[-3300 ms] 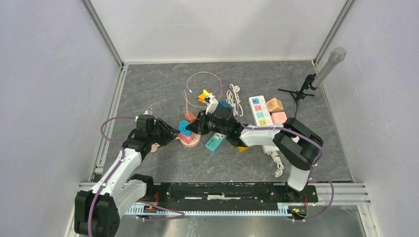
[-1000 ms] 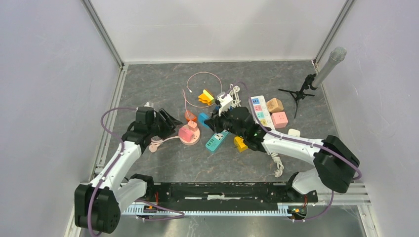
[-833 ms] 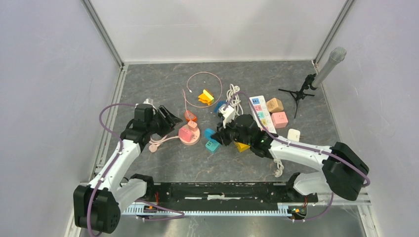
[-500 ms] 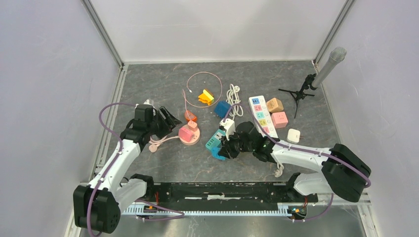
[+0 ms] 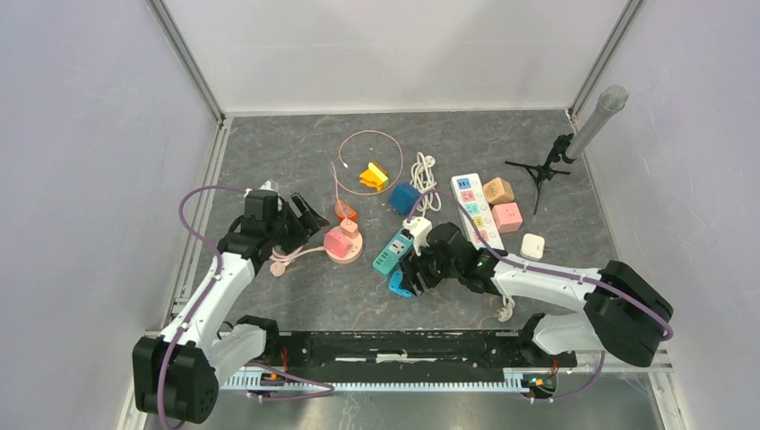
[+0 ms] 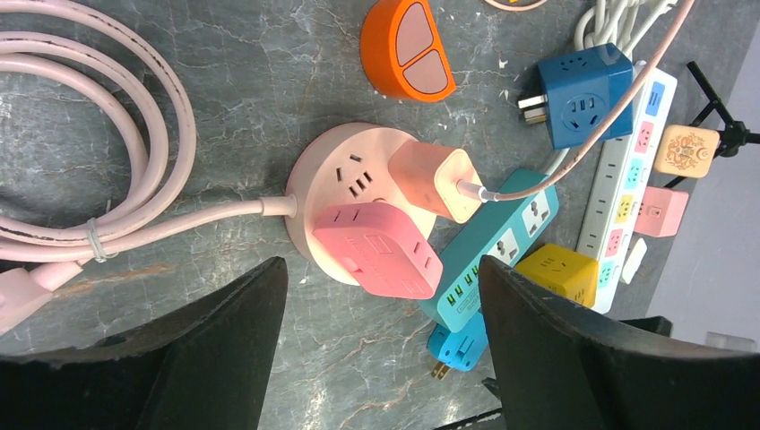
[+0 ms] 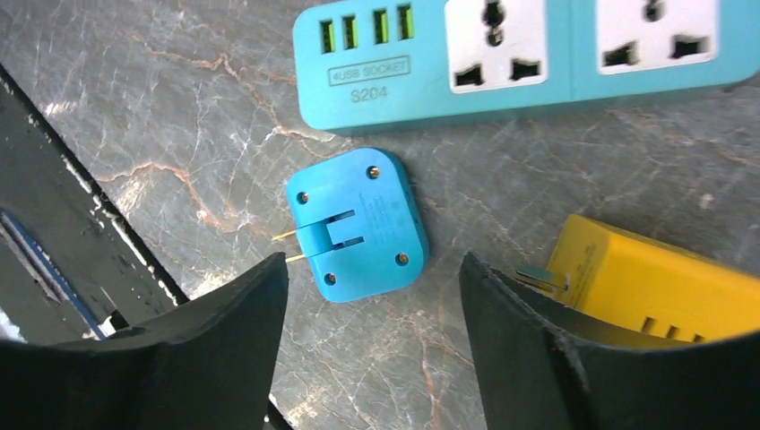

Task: Pull the plug off the socket

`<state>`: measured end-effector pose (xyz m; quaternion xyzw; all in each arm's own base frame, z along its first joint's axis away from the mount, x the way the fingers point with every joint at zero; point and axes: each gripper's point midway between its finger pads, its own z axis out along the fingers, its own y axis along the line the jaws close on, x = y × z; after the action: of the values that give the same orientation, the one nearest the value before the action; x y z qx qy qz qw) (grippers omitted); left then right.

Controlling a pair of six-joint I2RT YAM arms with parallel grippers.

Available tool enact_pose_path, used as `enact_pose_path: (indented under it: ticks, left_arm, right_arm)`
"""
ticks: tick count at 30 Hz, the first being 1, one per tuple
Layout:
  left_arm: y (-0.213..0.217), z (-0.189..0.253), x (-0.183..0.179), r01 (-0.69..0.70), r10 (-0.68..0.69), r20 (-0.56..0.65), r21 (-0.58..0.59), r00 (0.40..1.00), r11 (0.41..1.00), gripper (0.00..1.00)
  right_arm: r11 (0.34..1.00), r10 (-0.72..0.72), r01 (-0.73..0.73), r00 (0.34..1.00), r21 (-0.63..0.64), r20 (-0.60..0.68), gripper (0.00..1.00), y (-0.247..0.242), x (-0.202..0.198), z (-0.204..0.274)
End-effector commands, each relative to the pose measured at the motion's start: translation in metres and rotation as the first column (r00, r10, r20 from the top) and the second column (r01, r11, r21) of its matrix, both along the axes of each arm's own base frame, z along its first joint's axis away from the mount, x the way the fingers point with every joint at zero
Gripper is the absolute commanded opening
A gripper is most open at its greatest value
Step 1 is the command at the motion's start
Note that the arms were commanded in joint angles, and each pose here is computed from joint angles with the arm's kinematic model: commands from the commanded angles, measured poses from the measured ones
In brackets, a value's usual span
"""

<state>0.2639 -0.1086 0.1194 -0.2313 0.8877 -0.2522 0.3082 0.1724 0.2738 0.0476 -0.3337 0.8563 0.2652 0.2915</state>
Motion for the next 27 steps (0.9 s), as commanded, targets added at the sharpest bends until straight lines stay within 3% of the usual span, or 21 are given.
enact_pose_path:
  ticks: [1,11,14,19,27]
  left_arm:
    - [0.004,0.016,0.009,0.012,-0.015,0.061,0.047,0.998,0.999,0.86]
    - [0.006,0.009,0.006,0.002,-0.005,0.051,0.053,0.999,0.999,0.91]
    - [0.003,0.006,0.005,0.009,-0.011,0.04,0.034,0.999,0.999,0.91]
    - [0.002,0.001,0.002,0.01,-0.01,0.026,0.022,1.0,1.0,0.91]
    - [-0.001,-0.006,0.003,0.01,-0.01,0.007,0.006,1.0,1.0,0.91]
  right_arm:
    - [0.996,-0.064,0.056,0.989,0.064,0.134,0.76,0.008,0.027,0.04]
    - [0.967,-0.125,0.05,0.949,0.251,0.291,0.83,0.059,0.075,0.107]
    - [0.964,-0.179,0.107,0.938,0.244,0.298,0.81,0.076,0.102,0.111]
    - [0.971,-0.132,0.057,0.939,0.233,0.318,0.79,0.113,0.123,0.108]
    - [0.978,-0.009,-0.061,0.943,0.2,0.332,0.76,0.144,0.123,0.09]
